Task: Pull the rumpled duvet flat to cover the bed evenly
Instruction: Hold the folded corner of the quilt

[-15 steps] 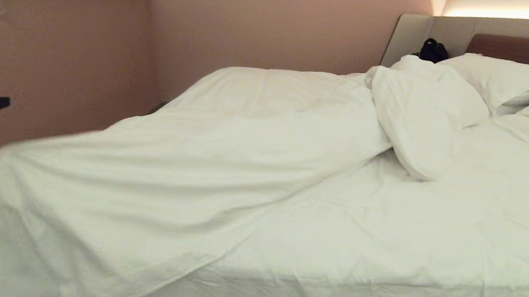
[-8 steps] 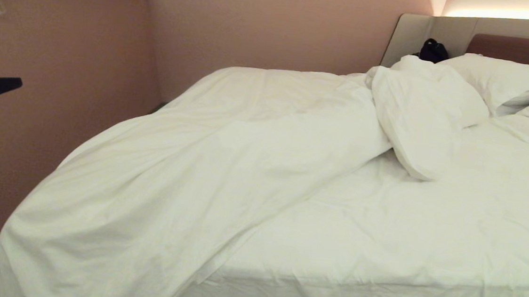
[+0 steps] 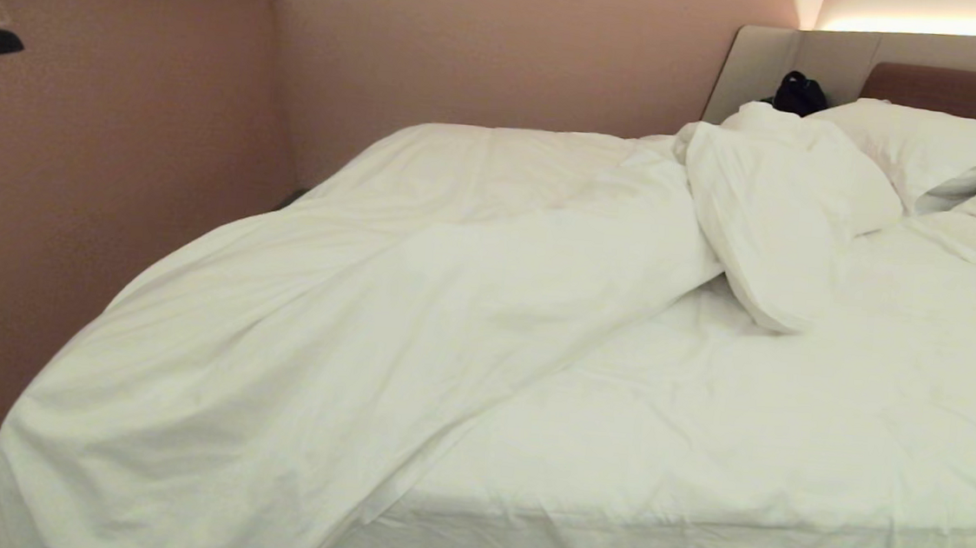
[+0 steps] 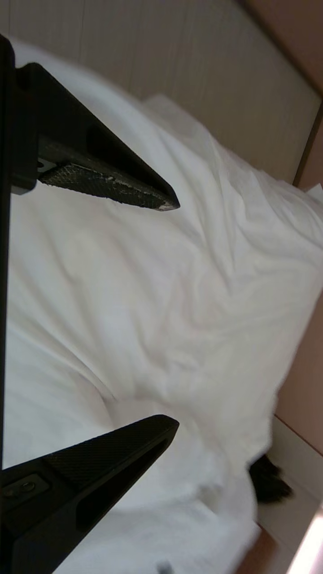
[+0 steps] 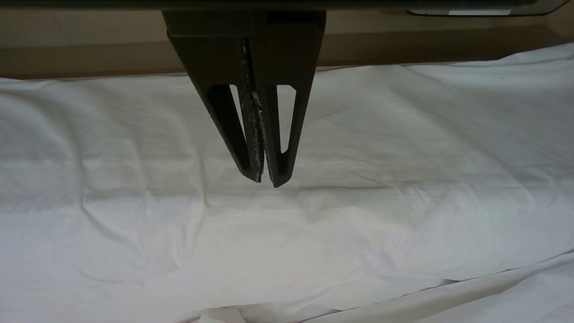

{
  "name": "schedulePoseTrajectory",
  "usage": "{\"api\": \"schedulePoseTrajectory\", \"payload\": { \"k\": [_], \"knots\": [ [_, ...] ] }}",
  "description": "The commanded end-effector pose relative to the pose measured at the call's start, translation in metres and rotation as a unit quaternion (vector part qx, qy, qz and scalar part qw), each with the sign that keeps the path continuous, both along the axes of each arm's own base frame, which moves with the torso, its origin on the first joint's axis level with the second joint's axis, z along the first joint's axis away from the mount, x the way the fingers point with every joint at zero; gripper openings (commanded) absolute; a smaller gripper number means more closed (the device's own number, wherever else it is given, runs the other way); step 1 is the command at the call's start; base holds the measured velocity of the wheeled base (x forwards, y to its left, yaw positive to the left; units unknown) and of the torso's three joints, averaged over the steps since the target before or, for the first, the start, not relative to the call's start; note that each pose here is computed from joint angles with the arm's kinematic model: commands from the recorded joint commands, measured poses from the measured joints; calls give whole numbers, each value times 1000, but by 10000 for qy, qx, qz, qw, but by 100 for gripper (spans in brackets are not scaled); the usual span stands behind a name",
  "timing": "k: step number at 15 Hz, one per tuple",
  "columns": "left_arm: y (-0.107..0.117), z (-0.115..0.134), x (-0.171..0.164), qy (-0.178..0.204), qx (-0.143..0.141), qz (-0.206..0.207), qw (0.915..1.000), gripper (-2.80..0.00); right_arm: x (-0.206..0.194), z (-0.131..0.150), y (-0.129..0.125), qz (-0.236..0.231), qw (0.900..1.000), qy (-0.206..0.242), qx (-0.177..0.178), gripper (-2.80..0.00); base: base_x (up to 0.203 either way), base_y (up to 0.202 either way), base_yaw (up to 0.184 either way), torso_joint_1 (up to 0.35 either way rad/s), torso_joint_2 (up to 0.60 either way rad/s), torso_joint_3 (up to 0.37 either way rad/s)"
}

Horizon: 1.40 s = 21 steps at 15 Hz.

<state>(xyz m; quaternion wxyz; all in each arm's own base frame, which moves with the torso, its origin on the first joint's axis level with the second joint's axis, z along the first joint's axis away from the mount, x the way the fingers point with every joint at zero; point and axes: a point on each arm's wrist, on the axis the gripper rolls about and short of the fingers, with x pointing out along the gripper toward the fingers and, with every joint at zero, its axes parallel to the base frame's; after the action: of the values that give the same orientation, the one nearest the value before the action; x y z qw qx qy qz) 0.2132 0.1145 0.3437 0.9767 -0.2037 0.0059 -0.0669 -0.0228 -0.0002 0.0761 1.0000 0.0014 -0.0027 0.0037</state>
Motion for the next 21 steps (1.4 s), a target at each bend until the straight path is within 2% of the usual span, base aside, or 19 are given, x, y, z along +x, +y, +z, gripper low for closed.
{"api": "schedulePoseTrajectory", "payload": {
  "k": [1, 3, 5, 6, 10, 13, 14, 19, 21],
  "knots": [
    [1, 20, 2, -137, -798, -30, 9967, 0, 0, 0, 0, 3, 10000, -4, -6, -280, 0, 0, 0, 0, 0, 0],
    [0, 34, 0, -147, -1300, -76, 9914, 0, 0, 0, 0, 1, 10000, -4, -5, -280, 0, 0, 0, 0, 0, 0],
    [0, 35, -1, 21, -1493, -73, 9888, 0, 0, 0, 0, 8, 10000, -4, -6, -280, 0, 0, 0, 0, 0, 0],
    [-1, 36, -1, 56, -1517, -72, 9884, -280, 0, 0, 0, 1, 10000, -4, -6, -280, 0, 0, 0, 0, 0, 0],
    [-8, 46, -13, 31, -1524, -72, 9883, -280, 0, 0, 0, 1, 10000, -4, -6, -280, 0, 0, 0, 0, 0, 0],
    [-14, 55, -24, -15, -1833, -124, 9830, -280, 0, 0, 0, 8, 10000, -4, -6, -280, 0, 0, 0, 0, 0, 0],
    [-22, 61, -36, -117, -1873, -207, 9820, -280, 0, 0, 0, 9, 10000, -4, -6, -280, 0, 0, 0, 0, 0, 0],
    [-67, 78, -105, -524, -1566, -794, 9831, -280, 0, 0, 0, 8, 10000, -4, -5, -280, 0, 0, 0, 0, 0, 0],
    [-82, 81, -129, -670, -1558, -948, 9809, -280, 0, 0, 0, 1, 10000, -4, 2, -280, 0, 0, 0, 0, 0, 0]
  ]
}}
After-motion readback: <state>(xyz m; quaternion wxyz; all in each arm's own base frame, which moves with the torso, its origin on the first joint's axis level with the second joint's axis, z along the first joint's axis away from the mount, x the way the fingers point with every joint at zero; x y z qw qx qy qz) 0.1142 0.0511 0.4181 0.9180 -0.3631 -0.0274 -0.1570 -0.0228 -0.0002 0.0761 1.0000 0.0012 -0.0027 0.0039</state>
